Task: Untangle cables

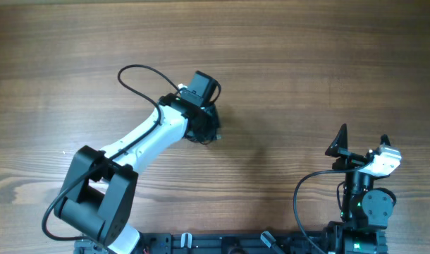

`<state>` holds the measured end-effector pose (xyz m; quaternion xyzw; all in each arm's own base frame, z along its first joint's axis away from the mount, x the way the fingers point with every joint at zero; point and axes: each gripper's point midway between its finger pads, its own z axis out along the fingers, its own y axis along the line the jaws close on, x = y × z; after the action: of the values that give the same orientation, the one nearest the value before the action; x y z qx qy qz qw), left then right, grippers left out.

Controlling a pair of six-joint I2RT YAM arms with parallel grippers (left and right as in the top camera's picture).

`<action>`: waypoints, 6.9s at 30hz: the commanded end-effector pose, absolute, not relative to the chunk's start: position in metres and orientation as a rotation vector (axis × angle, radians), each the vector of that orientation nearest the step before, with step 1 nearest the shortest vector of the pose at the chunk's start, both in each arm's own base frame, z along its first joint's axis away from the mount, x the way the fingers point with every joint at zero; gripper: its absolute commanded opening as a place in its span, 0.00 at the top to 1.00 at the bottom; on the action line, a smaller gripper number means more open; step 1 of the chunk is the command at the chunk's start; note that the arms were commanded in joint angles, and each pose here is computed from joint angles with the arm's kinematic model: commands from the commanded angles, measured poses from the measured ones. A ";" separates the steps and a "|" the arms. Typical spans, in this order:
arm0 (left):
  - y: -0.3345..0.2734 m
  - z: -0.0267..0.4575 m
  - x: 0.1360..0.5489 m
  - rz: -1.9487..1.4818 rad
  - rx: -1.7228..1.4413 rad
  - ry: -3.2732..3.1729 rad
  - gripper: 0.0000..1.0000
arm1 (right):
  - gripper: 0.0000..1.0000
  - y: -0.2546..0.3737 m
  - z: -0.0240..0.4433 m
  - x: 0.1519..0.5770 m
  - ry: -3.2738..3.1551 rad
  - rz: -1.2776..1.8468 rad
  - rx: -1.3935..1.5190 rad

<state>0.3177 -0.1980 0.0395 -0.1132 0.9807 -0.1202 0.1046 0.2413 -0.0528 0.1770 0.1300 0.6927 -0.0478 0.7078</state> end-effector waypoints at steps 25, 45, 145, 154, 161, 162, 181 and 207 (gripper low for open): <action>-0.145 0.110 0.333 -0.122 -0.463 2.794 0.32 | 0.01 -0.051 0.179 0.241 1.533 -0.107 0.270; -0.137 -0.014 0.307 0.032 -0.259 3.038 0.73 | 0.00 -0.051 0.179 0.241 1.533 -0.107 0.270; -0.207 0.203 0.279 -1.195 -0.143 2.700 0.86 | 0.95 0.258 0.200 0.310 1.937 1.631 -0.149; -0.198 0.196 0.308 -0.964 -0.216 2.625 0.96 | 0.93 0.258 0.187 0.308 2.019 1.654 -0.070; -0.231 0.159 0.296 -0.901 -0.140 2.749 0.96 | 0.93 0.259 0.188 0.305 2.035 1.695 -0.048; -0.236 0.154 0.294 -0.921 -0.128 2.768 0.96 | 0.93 0.259 0.188 0.305 2.035 1.695 -0.047; -0.181 0.224 0.287 -1.272 -0.339 2.683 0.46 | 0.93 0.255 0.187 0.313 2.025 1.656 -0.002; -0.244 0.156 0.296 -1.122 -0.397 2.868 0.96 | 0.93 0.258 0.187 0.308 2.057 1.729 0.048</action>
<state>0.2998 -0.2328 0.1598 -0.1401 0.9203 -0.3647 0.0213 0.3097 0.2532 0.1826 0.0272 0.7496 0.6202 0.2298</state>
